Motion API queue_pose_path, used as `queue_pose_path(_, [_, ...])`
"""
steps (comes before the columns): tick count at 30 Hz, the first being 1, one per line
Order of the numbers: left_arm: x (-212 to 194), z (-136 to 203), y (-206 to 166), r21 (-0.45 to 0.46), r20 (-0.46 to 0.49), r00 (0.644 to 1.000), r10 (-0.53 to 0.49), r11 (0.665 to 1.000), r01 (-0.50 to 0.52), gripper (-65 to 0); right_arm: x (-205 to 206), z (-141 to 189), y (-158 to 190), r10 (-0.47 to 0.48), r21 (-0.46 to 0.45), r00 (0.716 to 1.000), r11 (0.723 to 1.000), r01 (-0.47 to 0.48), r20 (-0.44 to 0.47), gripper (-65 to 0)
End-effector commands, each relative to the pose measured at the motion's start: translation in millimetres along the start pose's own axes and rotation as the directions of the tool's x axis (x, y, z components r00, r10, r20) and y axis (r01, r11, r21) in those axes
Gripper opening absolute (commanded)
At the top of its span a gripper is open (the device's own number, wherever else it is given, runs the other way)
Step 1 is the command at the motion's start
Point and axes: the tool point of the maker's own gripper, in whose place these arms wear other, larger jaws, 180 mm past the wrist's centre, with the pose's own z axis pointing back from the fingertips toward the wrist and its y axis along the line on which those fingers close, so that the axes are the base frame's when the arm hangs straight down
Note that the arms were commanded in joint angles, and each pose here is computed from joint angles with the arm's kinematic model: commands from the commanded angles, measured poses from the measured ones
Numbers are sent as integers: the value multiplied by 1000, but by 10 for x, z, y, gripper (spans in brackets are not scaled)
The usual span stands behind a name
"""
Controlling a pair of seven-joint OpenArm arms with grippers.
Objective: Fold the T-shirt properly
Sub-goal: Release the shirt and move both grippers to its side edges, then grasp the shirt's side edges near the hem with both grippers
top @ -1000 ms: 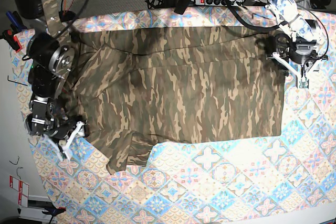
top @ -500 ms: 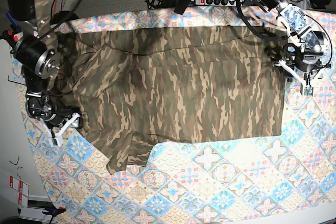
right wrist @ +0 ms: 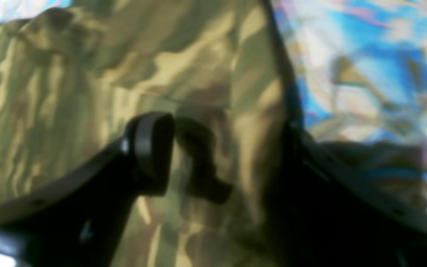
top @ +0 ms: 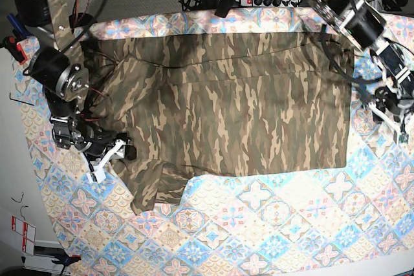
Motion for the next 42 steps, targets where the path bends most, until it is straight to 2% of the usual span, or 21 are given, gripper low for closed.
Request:
queue_pose_path(1, [256,-2,134,1,56,998,19,1000,-19,-313,-145,31,-25,21,4,997,1000,-21,-80,-268])
queue_pose_path(4, [334,-217,122,-76,35,996,85,994,-82,-313,-143,30,-25,21,4,997,1000,-21,-79,-268])
queue_pose_path(7, [519,-390,-49,-157,87,986,141,979,-126,-313,-142,30,-25,22,4,997,1000,-22,-78,-268])
queue_pose_path(12, [741,-602,-494,-292,135,978,161,949,-116,-313,-146,40,-42,23,1,996,1000,-23,-81,-268])
queue_pose_path(16, [931,-653,-688,-360,199,952,234,921,-151,-313,-154,46,-51,26,-1,996,1000,-26,-85,-268])
queue_pose_path(21, [1046,-632,-682,-366,280,923,263,918,-150,-312,-166,50,-60,25,-2,996,1000,-26,-88,-268])
queue_pose_path(23, [1009,-639,-667,-353,286,928,240,926,-131,-312,-166,55,-68,25,-4,996,1000,-26,-88,-268])
queue_pose_path(27, [864,-687,-699,-330,248,955,163,941,-75,-312,-166,95,-134,24,-16,996,1000,-25,-88,-268])
queue_pose_path(29, [675,-757,-844,-355,188,972,142,932,-68,-312,-166,95,-134,24,-16,996,1000,-25,-88,-268])
queue_pose_path(31, [461,-816,-1010,-400,118,980,162,911,-102,-312,-166,95,-134,24,-16,996,1000,-25,-88,-268])
queue_pose_path(36, [280,-839,-1082,-435,105,970,221,887,-155,-312,-174,96,-135,25,-16,995,1000,-26,-92,-268])
queue_pose_path(42, [128,-898,-693,-301,88,974,209,937,-175,-312,-196,98,-135,24,-16,994,1000,-26,-105,-269])
